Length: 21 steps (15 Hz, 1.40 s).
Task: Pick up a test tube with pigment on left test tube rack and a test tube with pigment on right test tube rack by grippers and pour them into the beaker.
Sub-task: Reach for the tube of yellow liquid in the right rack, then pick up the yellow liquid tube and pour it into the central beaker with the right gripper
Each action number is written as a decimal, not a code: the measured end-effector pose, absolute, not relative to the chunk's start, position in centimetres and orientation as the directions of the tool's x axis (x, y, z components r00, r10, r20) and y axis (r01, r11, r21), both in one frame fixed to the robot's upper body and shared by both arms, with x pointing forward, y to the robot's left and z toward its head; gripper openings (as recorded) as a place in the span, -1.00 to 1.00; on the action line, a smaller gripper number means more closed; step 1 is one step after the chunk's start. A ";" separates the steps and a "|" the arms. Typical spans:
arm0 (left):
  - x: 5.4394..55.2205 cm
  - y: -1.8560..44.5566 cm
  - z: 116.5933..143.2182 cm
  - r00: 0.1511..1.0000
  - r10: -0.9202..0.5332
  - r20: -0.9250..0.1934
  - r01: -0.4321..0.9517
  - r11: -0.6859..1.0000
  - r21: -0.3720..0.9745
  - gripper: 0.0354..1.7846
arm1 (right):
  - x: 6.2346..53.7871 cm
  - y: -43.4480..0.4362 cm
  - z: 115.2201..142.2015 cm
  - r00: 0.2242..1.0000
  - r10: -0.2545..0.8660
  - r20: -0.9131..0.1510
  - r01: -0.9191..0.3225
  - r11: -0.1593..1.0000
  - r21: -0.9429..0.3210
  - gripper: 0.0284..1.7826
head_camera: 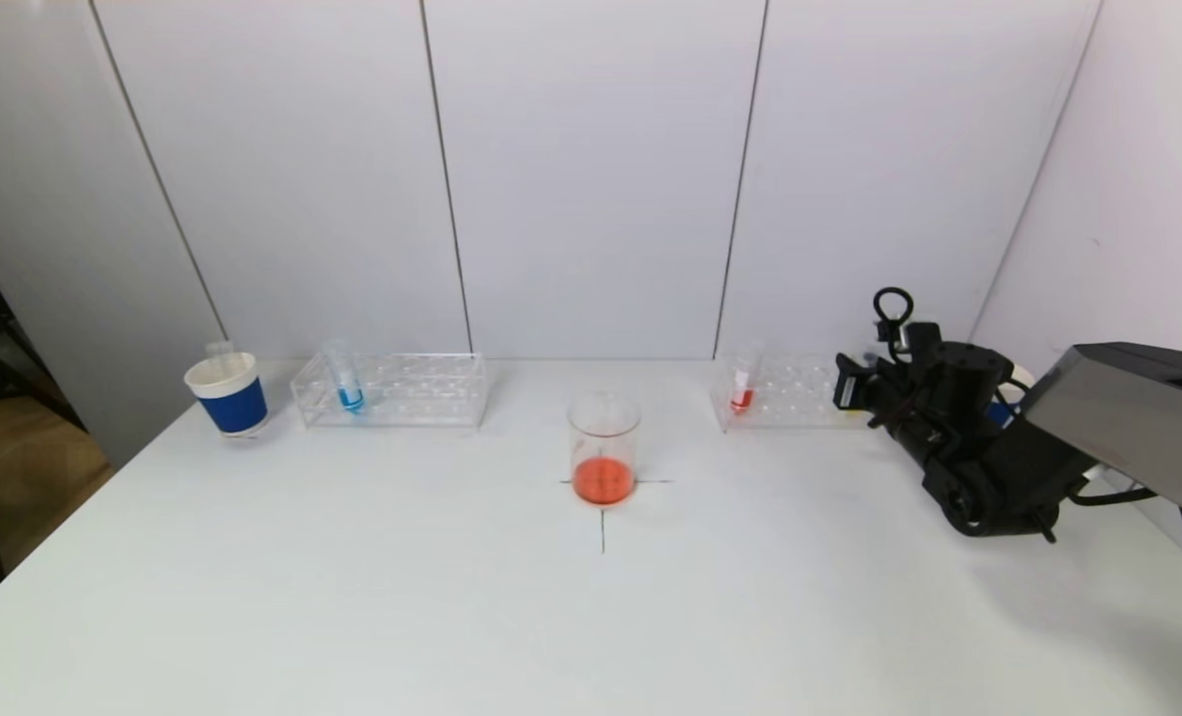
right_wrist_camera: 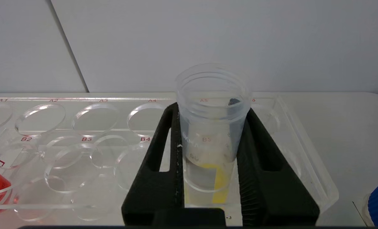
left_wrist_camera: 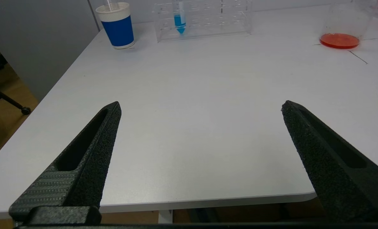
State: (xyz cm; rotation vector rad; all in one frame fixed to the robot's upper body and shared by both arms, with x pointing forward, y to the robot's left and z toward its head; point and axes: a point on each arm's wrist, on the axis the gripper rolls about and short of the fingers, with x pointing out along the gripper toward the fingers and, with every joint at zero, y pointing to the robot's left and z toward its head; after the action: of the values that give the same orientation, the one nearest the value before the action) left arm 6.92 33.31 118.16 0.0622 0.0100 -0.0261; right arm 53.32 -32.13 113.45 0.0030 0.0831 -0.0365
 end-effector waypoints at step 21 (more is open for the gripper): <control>6.9 33.3 118.2 1.000 -0.026 -0.011 0.026 0.998 0.061 0.98 | 52.2 -32.7 121.5 0.996 -0.036 -0.076 0.034 0.999 -0.035 -0.43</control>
State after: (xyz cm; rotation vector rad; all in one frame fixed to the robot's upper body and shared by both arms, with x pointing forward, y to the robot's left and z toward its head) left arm 6.92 33.31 118.16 0.0614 0.0101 -0.0261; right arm 52.25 -32.75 121.53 -0.0334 0.0764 -0.0352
